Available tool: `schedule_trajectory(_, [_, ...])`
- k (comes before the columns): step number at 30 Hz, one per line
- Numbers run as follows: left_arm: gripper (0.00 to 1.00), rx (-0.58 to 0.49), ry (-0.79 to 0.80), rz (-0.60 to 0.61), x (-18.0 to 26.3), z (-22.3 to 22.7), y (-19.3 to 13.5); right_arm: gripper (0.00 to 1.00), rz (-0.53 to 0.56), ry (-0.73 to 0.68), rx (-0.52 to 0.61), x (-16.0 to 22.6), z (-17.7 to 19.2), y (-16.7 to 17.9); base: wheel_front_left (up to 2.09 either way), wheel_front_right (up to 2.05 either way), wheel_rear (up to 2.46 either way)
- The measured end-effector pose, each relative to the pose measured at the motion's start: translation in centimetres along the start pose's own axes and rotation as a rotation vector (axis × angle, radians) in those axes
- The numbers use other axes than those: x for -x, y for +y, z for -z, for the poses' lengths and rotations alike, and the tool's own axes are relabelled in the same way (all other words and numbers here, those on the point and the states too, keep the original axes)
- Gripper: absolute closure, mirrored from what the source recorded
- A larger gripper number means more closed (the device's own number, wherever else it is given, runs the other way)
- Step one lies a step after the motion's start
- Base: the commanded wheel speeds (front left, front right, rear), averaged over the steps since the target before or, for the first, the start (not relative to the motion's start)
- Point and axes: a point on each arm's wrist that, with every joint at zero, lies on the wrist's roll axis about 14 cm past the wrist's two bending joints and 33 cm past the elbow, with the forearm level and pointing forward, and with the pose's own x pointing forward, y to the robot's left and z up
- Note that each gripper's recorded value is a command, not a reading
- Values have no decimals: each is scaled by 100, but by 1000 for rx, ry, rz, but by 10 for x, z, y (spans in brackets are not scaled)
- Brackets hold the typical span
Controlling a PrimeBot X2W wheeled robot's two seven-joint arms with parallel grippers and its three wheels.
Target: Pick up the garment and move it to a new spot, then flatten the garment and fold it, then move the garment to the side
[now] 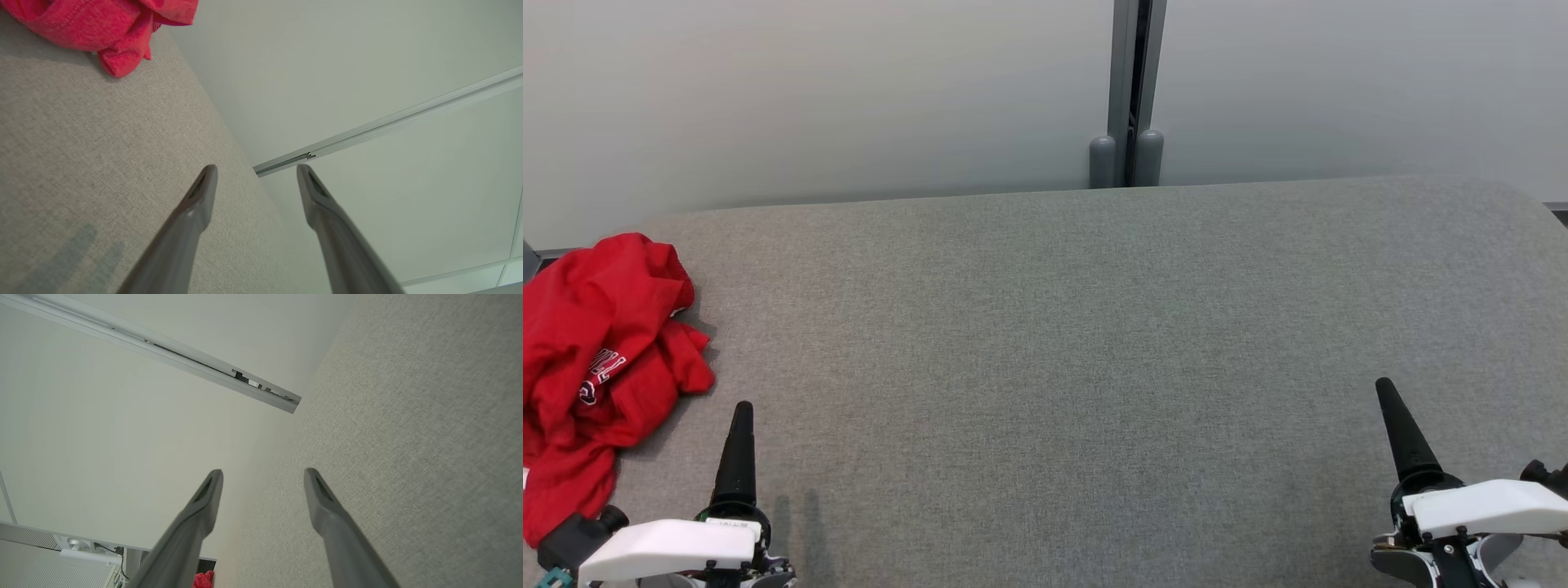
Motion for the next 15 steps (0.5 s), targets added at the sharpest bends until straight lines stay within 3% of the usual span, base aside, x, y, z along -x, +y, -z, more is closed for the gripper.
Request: schedule_trajectory(15, [0,-254,-11,-1,-1,0,0,0,-12,-10,251,-3,0,4,0,0,0])
